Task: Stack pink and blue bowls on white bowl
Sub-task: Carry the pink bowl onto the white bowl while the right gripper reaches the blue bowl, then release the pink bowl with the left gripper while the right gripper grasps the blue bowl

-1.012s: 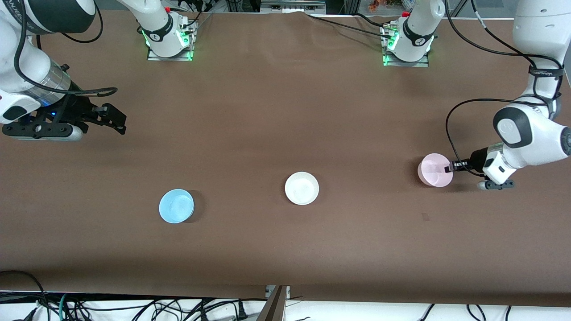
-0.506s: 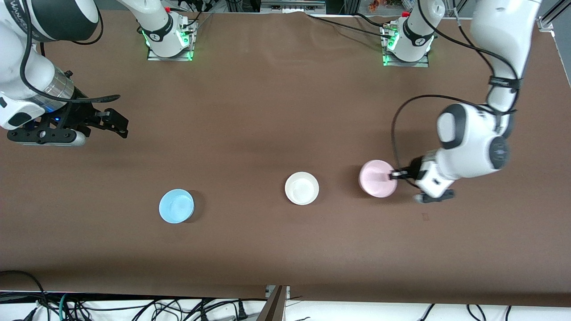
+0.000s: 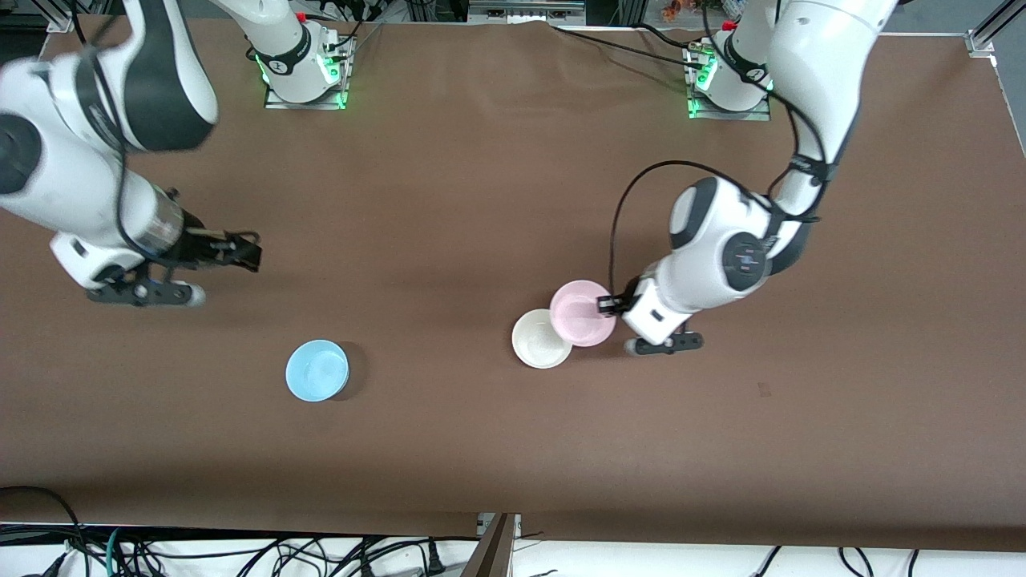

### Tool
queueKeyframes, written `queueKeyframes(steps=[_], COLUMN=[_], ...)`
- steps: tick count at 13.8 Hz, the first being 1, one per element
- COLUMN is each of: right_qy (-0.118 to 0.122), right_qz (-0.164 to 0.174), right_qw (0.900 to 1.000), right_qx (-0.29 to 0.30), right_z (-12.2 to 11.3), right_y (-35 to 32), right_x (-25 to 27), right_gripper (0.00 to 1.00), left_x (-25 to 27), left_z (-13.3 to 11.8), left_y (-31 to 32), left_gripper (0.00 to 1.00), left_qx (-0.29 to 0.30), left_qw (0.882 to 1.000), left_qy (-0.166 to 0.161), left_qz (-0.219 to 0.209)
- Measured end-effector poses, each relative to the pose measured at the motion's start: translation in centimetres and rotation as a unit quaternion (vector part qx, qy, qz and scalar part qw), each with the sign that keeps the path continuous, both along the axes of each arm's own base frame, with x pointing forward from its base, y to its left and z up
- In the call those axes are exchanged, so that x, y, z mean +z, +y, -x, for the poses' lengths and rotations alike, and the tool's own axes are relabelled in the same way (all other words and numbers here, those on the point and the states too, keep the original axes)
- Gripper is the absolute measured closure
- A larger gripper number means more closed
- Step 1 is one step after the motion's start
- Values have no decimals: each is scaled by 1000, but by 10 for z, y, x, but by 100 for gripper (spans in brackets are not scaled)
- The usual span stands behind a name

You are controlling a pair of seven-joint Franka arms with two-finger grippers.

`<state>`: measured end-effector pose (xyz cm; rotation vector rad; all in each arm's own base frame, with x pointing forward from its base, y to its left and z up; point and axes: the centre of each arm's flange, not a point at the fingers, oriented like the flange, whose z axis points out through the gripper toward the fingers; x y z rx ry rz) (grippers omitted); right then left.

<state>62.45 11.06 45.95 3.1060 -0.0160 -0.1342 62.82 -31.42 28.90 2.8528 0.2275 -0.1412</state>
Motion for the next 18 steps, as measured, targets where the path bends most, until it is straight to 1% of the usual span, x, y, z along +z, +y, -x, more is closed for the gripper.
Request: queueKeyframes(steps=[1, 3, 5, 7, 8, 9, 10, 13, 14, 16, 17, 18], right_qy=[-6, -26, -59, -92, -97, -95, -92, -98, -98, -89, -79, -66], right_qz=[-1, -6, -11, -14, -14, -13, -12, -12, -14, -16, -15, -15], right_qw=[1000, 999, 996, 990, 989, 989, 989, 989, 990, 991, 992, 993], right_qx=[8, 32, 67, 105, 112, 115, 116, 109, 104, 101, 100, 99], right_z=[-7, -25, -50, -71, -78, -83, -87, -96, -97, -96, -94, -92], right_y=[6, 9, 12, 16, 17, 18, 17, 9, 6, 5, 4, 4], right_x=[-15, -49, -116, -197, -233, -261, -275, -272, -270, -272, -274, -275], right_gripper=[0, 0, 0, 0, 0, 0, 0, 1, 5, 32, 41, 54], left_x=[-3, -11, -19, -28, -31, -34, -36, -42, -44, -49, -52, -53], left_z=[0, -2, -5, -7, -6, -5, -4, -2, -2, -1, -1, -2], left_y=[-17, -39, -46, -46, -48, -51, -53, -57, -58, -58, -58, -58], left_gripper=[97, 97, 97, 97, 97, 97, 97, 97, 97, 97, 97, 97], left_qx=[-3, -9, -8, -5, -6, -9, -12, -18, -19, -20, -20, -21], left_qw=[1000, 1000, 1000, 1000, 1000, 1000, 1000, 999, 999, 999, 999, 999], left_qy=[-7, -13, -22, -24, -23, -23, -24, -30, -32, -30, -29, -30], left_qz=[-10, -14, -9, -7, -7, -8, -10, -13, -14, -15, -15, -18])
